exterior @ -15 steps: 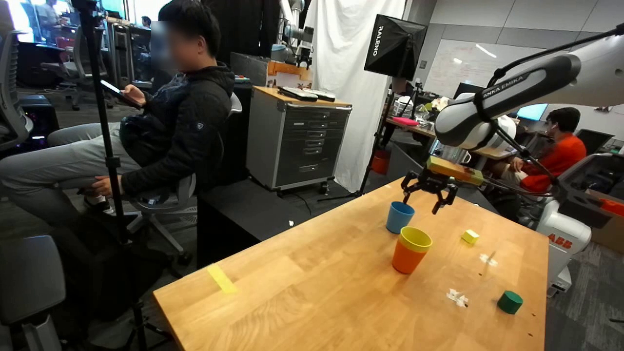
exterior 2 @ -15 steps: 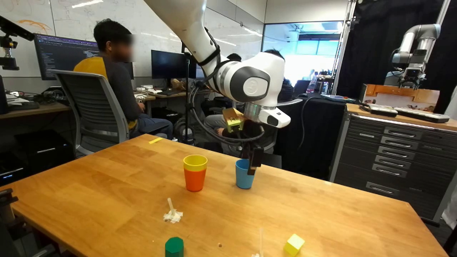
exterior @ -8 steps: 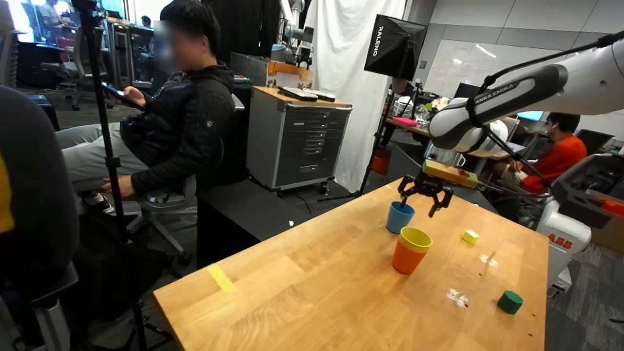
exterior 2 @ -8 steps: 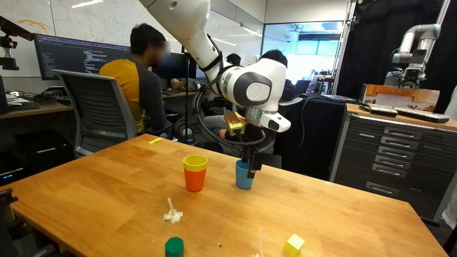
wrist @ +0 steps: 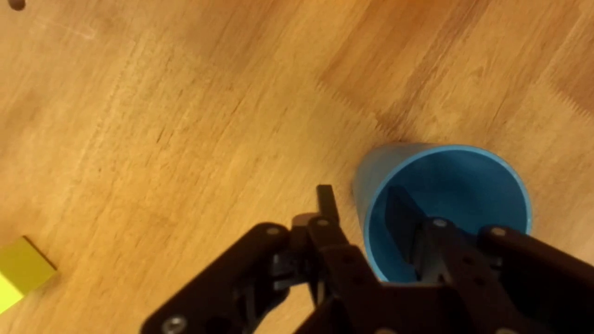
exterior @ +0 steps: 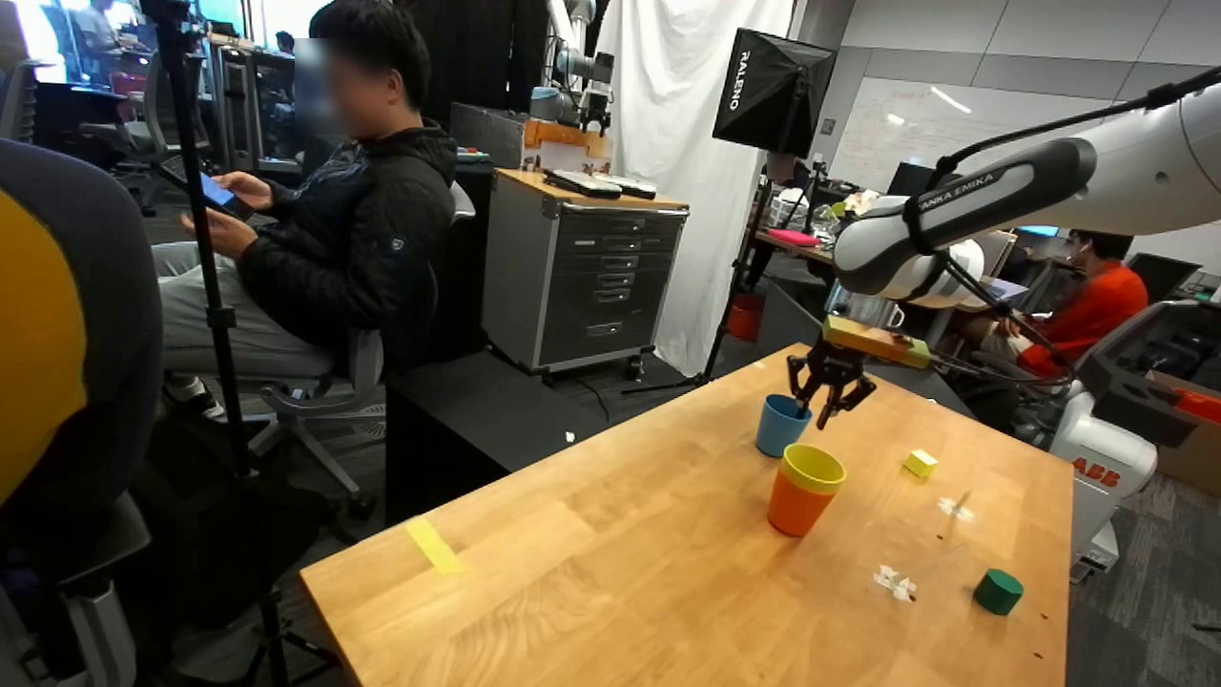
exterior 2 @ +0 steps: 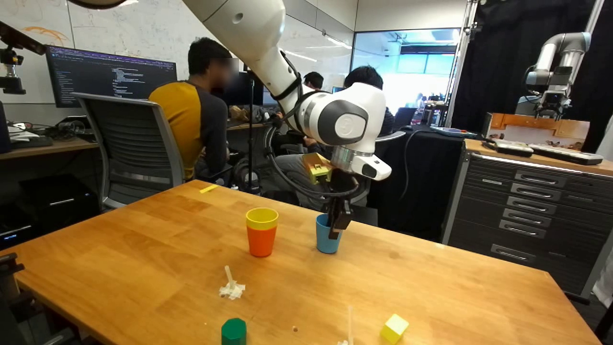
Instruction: Stack the orange, yellow and blue cups together
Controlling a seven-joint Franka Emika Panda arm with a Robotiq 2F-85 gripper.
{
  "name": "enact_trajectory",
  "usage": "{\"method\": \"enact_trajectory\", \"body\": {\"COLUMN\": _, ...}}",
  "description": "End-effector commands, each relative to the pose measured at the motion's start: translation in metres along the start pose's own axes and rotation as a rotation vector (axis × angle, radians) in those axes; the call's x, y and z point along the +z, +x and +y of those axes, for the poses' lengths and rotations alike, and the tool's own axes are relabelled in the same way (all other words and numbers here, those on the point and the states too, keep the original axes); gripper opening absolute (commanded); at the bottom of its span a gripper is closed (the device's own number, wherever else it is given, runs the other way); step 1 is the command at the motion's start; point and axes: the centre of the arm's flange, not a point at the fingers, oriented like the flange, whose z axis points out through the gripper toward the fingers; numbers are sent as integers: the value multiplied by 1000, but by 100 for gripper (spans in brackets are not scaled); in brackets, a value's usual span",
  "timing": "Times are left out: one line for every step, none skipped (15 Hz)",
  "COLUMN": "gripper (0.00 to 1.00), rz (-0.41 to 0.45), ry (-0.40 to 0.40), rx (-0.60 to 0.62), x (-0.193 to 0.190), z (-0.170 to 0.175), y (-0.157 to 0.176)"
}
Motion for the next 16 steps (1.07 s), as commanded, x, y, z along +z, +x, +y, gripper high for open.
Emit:
{"method": "enact_trajectory", "body": {"gripper": 8, "rz": 6, "ry": -17, "rx": 21, "x": -4, "z": -9, "y": 16}}
{"method": "enact_trajectory", "body": {"gripper": 5, "rz": 10, "ry": -17, "rx": 24, "x": -5, "z": -9, "y": 17}}
{"method": "enact_trajectory", "body": {"gripper": 4, "rz": 12, "ry": -17, "rx": 27, "x": -5, "z": -9, "y": 19}}
{"method": "enact_trajectory", "body": {"gripper": 0, "rz": 14, "ry": -13, "rx": 30, "x": -7, "z": -9, "y": 20}}
{"method": "enact_trajectory", "body": {"gripper": 5, "rz": 18, "ry": -10, "rx": 31, "x": -11, "z": -10, "y": 21}}
{"method": "enact_trajectory", "body": {"gripper": 5, "rz": 17, "ry": -11, "rx": 32, "x": -12, "z": -10, "y": 22}}
{"method": "enact_trajectory", "body": {"gripper": 4, "rz": 17, "ry": -12, "rx": 29, "x": -13, "z": -9, "y": 22}}
{"method": "enact_trajectory", "body": {"gripper": 4, "rz": 17, "ry": -13, "rx": 27, "x": -13, "z": -8, "y": 22}}
{"method": "enact_trajectory", "body": {"gripper": 4, "rz": 15, "ry": -15, "rx": 23, "x": -13, "z": -6, "y": 22}}
{"method": "enact_trajectory", "body": {"gripper": 4, "rz": 8, "ry": -14, "rx": 14, "x": -15, "z": -4, "y": 20}}
{"method": "enact_trajectory", "body": {"gripper": 4, "rz": 3, "ry": -14, "rx": 12, "x": -17, "z": -1, "y": 20}}
{"method": "enact_trajectory", "body": {"gripper": 5, "rz": 0, "ry": -13, "rx": 8, "x": -20, "z": 3, "y": 19}}
{"method": "enact_trajectory", "body": {"gripper": 5, "rz": -3, "ry": -13, "rx": 5, "x": -24, "z": 6, "y": 16}}
{"method": "enact_trajectory", "body": {"gripper": 6, "rz": 2, "ry": -8, "rx": 1, "x": -29, "z": 11, "y": 12}}
{"method": "enact_trajectory", "body": {"gripper": 5, "rz": 7, "ry": -6, "rx": -4, "x": -34, "z": 14, "y": 8}}
{"method": "enact_trajectory", "body": {"gripper": 6, "rz": 17, "ry": -2, "rx": -16, "x": -41, "z": 18, "y": 1}}
